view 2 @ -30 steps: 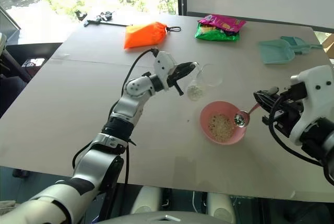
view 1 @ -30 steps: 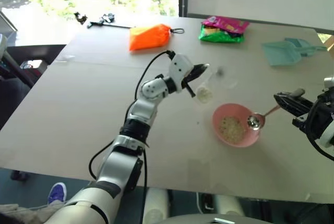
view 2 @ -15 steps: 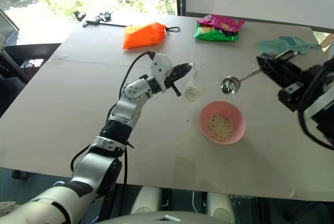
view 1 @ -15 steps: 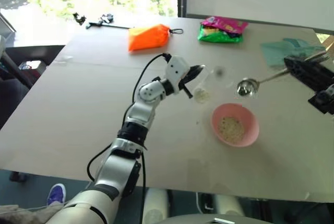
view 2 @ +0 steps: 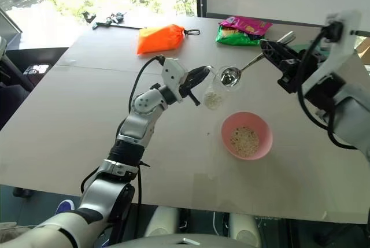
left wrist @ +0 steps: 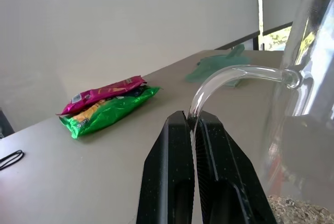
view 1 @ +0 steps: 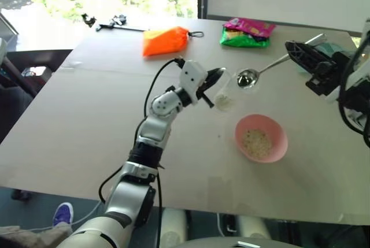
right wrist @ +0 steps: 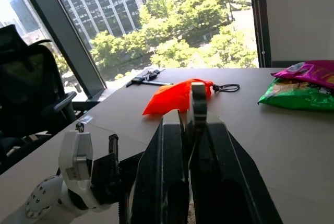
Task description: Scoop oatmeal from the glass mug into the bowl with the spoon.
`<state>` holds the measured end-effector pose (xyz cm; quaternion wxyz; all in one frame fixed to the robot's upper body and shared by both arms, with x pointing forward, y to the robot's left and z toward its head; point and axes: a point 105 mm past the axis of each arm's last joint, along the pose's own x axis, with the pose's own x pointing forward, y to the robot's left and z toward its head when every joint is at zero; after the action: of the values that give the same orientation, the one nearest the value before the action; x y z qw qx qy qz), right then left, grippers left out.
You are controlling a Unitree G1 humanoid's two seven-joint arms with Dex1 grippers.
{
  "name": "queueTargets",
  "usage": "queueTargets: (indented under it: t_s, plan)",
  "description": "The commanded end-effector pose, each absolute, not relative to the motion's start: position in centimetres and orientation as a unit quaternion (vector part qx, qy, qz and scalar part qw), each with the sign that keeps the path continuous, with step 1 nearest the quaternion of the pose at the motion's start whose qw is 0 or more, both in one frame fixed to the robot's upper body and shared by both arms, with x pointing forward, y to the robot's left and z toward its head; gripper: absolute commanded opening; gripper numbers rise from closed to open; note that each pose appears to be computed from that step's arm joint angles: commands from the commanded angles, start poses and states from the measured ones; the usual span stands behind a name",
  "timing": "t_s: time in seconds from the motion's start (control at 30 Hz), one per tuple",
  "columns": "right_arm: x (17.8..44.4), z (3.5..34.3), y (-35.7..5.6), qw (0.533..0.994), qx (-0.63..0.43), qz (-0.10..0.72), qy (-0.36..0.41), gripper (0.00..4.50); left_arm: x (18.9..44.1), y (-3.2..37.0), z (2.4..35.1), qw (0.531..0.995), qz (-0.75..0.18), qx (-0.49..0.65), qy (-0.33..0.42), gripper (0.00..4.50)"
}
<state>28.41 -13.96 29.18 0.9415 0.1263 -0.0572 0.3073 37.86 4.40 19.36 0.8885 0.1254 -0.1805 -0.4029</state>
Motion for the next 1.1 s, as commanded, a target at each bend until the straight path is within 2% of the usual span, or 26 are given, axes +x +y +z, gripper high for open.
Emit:
queueTargets:
  t_s: [0.03,0.07,0.17,0.23,0.27,0.4,0.43,0.57,0.63,0.7,0.87,0.97,1.03,1.1]
  plan:
    - [29.1,28.7,-11.9,0.936,0.096,0.333,-0.059,0.0,37.3,4.5,21.5,0.888,-0.391,0.107,-0.217,0.09]
    - [29.5,27.8,-11.0,0.934,0.085,0.345,-0.046,0.0,37.3,4.6,21.4,0.891,-0.388,0.101,-0.215,0.09]
    - [30.3,26.8,-9.4,0.924,0.088,0.371,-0.038,1.09,37.3,4.9,21.2,0.899,-0.377,0.085,-0.206,0.0]
    - [30.5,26.8,-9.2,0.921,0.08,0.378,-0.042,1.92,37.4,5.3,20.8,0.906,-0.368,0.074,-0.197,0.0]
    - [30.4,26.9,-9.3,0.921,0.074,0.38,-0.044,2.49,37.5,5.6,20.7,0.911,-0.36,0.065,-0.192,0.0]
    - [29.0,27.4,-11.3,0.922,0.007,0.38,-0.071,4.31,38.3,7.8,19.4,0.936,-0.315,0.013,-0.158,0.0]
    - [28.8,27.5,-11.8,0.924,-0.005,0.373,-0.079,4.44,38.4,8.3,19.2,0.94,-0.305,-0.001,-0.152,0.0]
    - [26.5,27.5,-13.6,0.909,-0.016,0.399,-0.124,4.44,39.0,10.3,18.2,0.952,-0.27,-0.014,-0.141,0.0]
    - [25.2,24.8,-15.8,0.91,-0.107,0.39,-0.093,4.44,39.4,12.0,17.2,0.959,-0.247,-0.007,-0.136,0.0]
    - [23.6,22.7,-17.1,0.902,-0.142,0.403,-0.057,4.44,39.4,13.1,16.6,0.962,-0.237,-0.008,-0.135,0.0]
    - [20.1,21.6,-19.3,0.898,-0.155,0.406,-0.071,4.44,38.9,15.6,16.1,0.965,-0.219,-0.01,-0.141,0.0]
    - [18.2,21.4,-20.3,0.897,-0.102,0.426,-0.064,4.44,38.8,17.4,15.3,0.971,-0.199,-0.004,-0.132,0.0]
    - [17.4,21.1,-20.1,0.885,-0.089,0.455,-0.045,4.44,38.9,17.9,15.0,0.973,-0.194,0.0,-0.127,0.0]
    - [17.3,21.4,-19.7,0.881,-0.084,0.462,-0.058,4.44,39.2,18.3,14.8,0.975,-0.188,0.0,-0.122,0.0]
